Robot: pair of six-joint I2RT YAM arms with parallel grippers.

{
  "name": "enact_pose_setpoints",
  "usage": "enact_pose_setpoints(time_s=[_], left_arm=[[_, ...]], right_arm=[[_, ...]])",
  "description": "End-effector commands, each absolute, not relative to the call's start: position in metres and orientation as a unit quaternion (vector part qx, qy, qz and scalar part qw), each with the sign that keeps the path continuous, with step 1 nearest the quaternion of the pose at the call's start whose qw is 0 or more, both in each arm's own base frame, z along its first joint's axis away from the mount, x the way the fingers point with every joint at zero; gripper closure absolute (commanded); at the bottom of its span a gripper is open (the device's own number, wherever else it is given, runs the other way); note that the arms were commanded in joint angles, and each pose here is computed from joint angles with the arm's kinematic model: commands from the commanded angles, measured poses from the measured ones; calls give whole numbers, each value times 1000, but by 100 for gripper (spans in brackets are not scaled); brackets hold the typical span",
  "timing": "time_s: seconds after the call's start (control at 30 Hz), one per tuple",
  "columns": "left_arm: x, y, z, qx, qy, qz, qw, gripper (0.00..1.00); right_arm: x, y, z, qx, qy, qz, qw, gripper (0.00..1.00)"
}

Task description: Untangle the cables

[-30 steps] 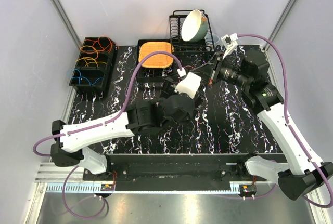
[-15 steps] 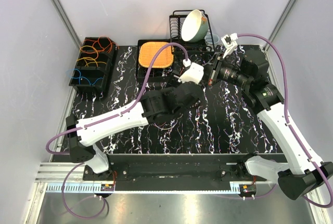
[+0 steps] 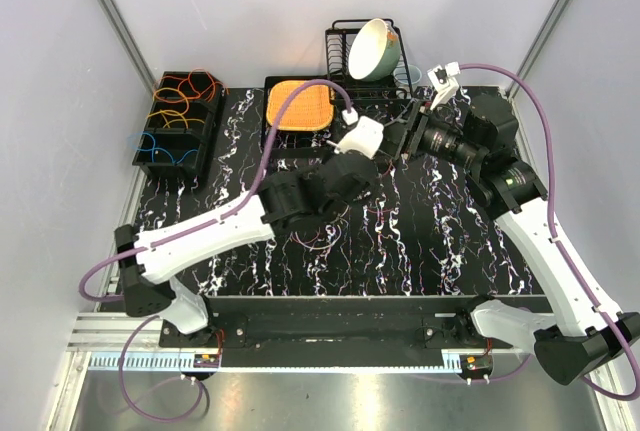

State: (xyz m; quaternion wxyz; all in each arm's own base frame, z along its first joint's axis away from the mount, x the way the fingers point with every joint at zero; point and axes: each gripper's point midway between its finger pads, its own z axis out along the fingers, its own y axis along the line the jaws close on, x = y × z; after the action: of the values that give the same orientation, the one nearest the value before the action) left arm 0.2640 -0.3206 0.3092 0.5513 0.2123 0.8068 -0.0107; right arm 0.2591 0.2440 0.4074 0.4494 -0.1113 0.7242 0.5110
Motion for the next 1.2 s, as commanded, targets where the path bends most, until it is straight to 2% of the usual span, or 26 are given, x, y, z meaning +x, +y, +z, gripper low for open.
enact_pose_setpoints(time_s=[0.0,0.07,0.17,0.2,0.37,0.47,0.57,0.8,0.97,1.17], left_arm=[[262,-305,362,187,786,-92,582,100],[267,-293,368,176,786,-100,584,100],[270,-279,382,168,781,-113,590,100],[270,-276,386,173,780,-111,592,100],[276,-257,429,174,761,-99,618,100],[278,-247,452,184,756,-80,622,100],[280,-235,487,173,742,-74,643,100],[293,-234,524,178,719,-42,671,100],[290,-226,568,152,682,-61,712,100],[287,-230,566,146,677,-89,716,100]], right_arm=[[261,235,426,-91,715,495,485,40],[265,233,422,-81,721,488,486,39],[271,229,417,-63,729,477,488,23],[273,228,416,-59,731,473,488,13],[275,230,408,-61,738,469,481,5],[272,233,406,-75,738,475,474,5],[270,236,399,-86,740,477,466,10],[264,251,346,-110,742,510,422,13],[270,265,311,-107,733,539,401,16],[301,294,268,-107,728,540,409,17]])
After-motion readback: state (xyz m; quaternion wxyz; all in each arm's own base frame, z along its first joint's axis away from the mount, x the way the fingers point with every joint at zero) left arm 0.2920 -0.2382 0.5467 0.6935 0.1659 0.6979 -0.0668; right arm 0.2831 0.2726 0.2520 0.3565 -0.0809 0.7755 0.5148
